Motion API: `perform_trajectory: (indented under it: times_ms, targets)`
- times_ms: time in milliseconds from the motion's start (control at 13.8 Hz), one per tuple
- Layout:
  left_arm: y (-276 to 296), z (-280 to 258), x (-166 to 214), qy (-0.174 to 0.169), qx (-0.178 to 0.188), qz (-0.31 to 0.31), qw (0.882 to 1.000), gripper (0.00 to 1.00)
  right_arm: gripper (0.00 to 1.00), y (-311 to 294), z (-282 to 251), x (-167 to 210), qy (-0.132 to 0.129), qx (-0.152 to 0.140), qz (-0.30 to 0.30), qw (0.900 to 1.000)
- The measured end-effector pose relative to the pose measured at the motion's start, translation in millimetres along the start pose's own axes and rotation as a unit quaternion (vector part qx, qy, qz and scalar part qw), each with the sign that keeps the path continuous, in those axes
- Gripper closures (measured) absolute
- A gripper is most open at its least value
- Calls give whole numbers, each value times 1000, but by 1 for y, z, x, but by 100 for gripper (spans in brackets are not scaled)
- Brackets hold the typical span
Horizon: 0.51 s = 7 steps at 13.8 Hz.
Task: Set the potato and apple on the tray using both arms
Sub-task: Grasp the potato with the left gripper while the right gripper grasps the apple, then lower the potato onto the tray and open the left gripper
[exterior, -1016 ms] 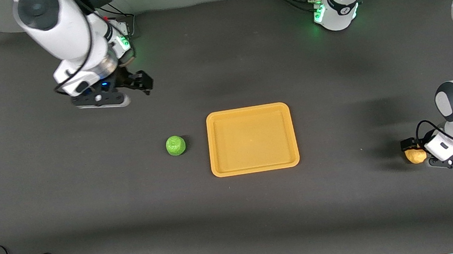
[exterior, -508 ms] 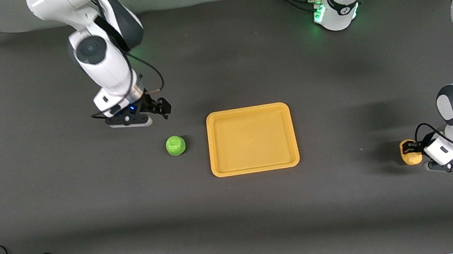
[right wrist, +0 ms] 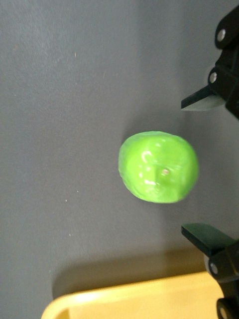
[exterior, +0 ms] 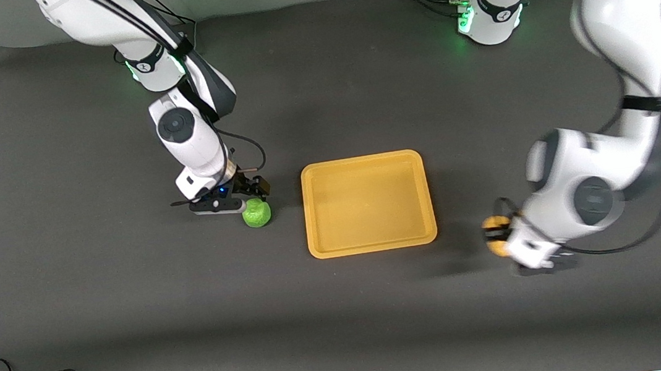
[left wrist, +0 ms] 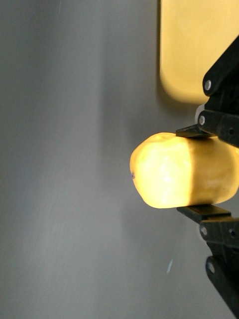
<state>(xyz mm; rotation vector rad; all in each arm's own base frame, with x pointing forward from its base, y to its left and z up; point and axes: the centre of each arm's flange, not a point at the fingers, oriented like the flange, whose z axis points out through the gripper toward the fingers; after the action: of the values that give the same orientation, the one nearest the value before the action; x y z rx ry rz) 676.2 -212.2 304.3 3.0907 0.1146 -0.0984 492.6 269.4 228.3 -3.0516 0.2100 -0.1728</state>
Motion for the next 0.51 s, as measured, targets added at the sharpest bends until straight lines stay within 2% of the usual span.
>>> perform_trajectory:
  times_ms: [218,363,508]
  targets:
    - [67,18,-36,-11,4,-3,1000,44,0,3,27,1,11,4,-7,1000]
    - [98,39,-57,3,-10,-15,1000,44,0,7,39,3,18,7,-5,1000]
    - [116,69,-84,5,-15,-8,1000,44,22,5,41,6,23,9,-6,1000]
